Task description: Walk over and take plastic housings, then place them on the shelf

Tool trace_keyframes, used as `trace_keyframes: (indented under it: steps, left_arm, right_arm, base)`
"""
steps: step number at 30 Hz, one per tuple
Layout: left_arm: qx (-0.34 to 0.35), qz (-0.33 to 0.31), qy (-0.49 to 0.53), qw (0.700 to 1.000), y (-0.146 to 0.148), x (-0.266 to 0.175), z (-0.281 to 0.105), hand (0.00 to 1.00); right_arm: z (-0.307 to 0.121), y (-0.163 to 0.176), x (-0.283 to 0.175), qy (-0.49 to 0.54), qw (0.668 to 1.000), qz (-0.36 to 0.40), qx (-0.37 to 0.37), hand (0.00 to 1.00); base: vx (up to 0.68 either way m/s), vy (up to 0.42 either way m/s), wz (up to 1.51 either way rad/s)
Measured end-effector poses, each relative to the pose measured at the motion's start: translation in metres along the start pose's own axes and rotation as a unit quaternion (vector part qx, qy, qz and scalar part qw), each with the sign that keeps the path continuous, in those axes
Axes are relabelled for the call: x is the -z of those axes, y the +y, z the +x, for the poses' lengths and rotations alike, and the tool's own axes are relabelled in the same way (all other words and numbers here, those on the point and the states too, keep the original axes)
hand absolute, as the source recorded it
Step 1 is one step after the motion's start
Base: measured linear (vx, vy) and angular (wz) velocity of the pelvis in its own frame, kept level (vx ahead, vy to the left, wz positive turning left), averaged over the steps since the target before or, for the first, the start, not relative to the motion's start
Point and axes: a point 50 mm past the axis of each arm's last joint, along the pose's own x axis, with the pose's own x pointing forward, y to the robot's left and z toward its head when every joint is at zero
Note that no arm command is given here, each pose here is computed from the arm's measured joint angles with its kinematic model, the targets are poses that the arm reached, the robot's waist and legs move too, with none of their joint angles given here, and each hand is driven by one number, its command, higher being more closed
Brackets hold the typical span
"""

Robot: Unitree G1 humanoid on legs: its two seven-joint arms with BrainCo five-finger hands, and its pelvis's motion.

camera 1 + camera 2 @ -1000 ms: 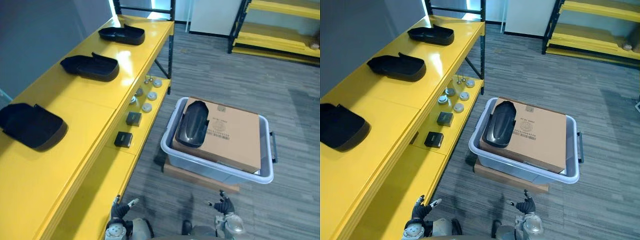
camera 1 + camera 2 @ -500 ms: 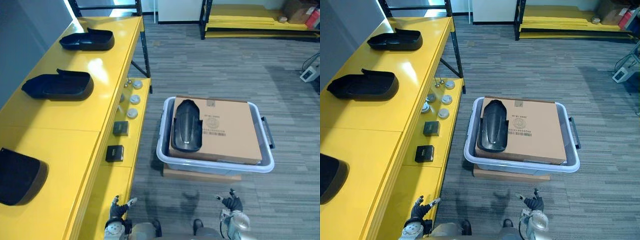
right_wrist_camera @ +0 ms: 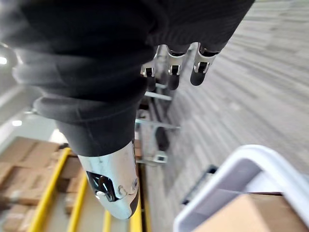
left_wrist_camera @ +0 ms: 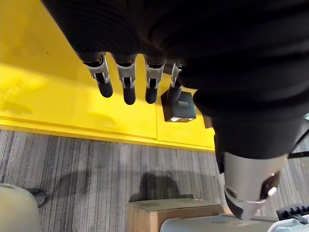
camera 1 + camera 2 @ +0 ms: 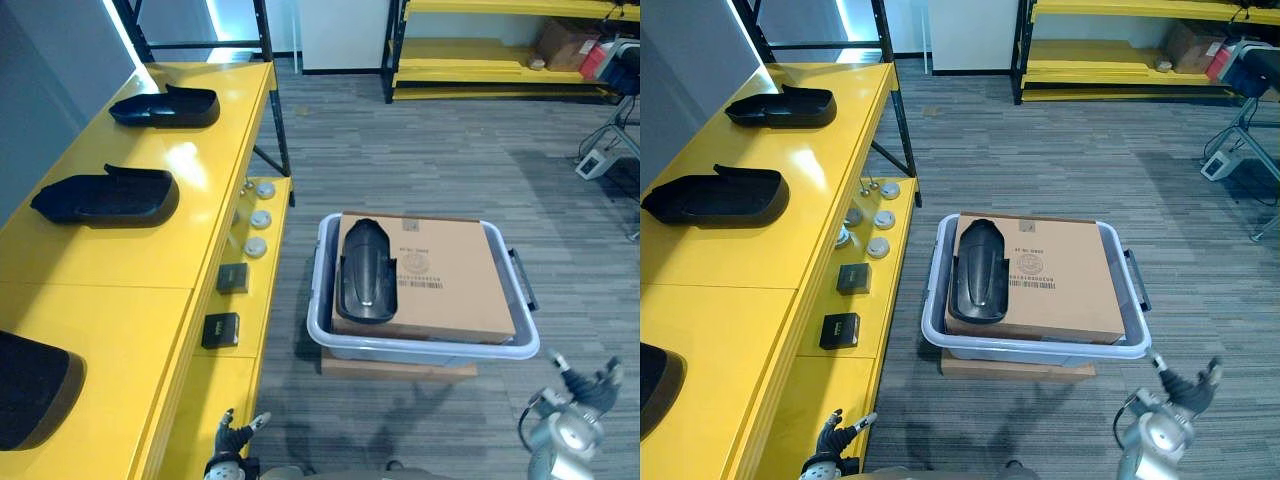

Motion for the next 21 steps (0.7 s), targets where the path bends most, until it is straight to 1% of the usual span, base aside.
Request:
trace_keyframes:
  steps: [1, 3, 4, 6, 9, 11, 14, 15, 17, 21]
  left_arm:
    - [0.000, 0.000, 0.000, 1.000, 0.000, 0.000, 0.000, 0.00]
    - [0.000, 0.005, -0.002, 1.000, 0.001, 0.000, 0.000, 0.00]
    - [0.001, 0.005, -0.001, 1.000, 0.001, 0.000, 0.000, 0.00]
    - [0.004, 0.009, -0.002, 1.000, 0.000, 0.001, 0.000, 0.00]
    - [0.008, 0.010, -0.003, 1.000, 0.002, 0.002, -0.001, 0.00]
    - [0.009, 0.009, -0.012, 1.000, 0.002, -0.002, 0.000, 0.00]
    - [0.008, 0.007, -0.017, 1.000, 0.001, -0.004, -0.001, 0.00]
    - [0.007, 0.005, -0.022, 1.000, 0.002, -0.005, -0.001, 0.00]
    - [0.006, 0.005, -0.025, 1.000, 0.003, -0.005, -0.001, 0.00]
    - [0.004, 0.001, -0.041, 0.999, 0.002, -0.014, 0.000, 0.00]
  right_arm:
    - [0.001, 0.004, -0.009, -0.020, 1.000, 0.001, -0.005, 0.00]
    - [0.005, 0.020, -0.041, -0.095, 0.995, -0.007, -0.033, 0.00]
    - [0.005, 0.025, -0.047, -0.111, 0.993, -0.011, -0.042, 0.00]
    - [0.001, 0.051, -0.071, -0.169, 0.981, -0.024, -0.089, 0.00]
    - [-0.013, 0.087, -0.086, -0.215, 0.962, -0.042, -0.161, 0.00]
    - [-0.019, 0.100, -0.091, -0.236, 0.952, -0.063, -0.184, 0.00]
    - [-0.021, 0.116, -0.089, -0.238, 0.946, -0.094, -0.200, 0.00]
    - [-0.021, 0.125, -0.082, -0.225, 0.945, -0.115, -0.209, 0.00]
    - [-0.020, 0.134, -0.077, -0.214, 0.943, -0.134, -0.217, 0.00]
    - [-0.011, 0.145, -0.064, -0.178, 0.946, -0.186, -0.198, 0.00]
  base:
    - [-0.08, 0.013, 0.00]
    - [-0.10, -0.004, 0.10]
    - [-0.10, -0.016, 0.18]
    - [-0.13, -0.024, 0.25]
    - [-0.13, -0.041, 0.24]
    - [-0.16, -0.051, 0.23]
    - [-0.16, -0.047, 0.30]
    - [-0.13, -0.024, 0.21]
    - [-0.09, -0.006, 0.20]
    - [-0.04, 0.017, 0.28]
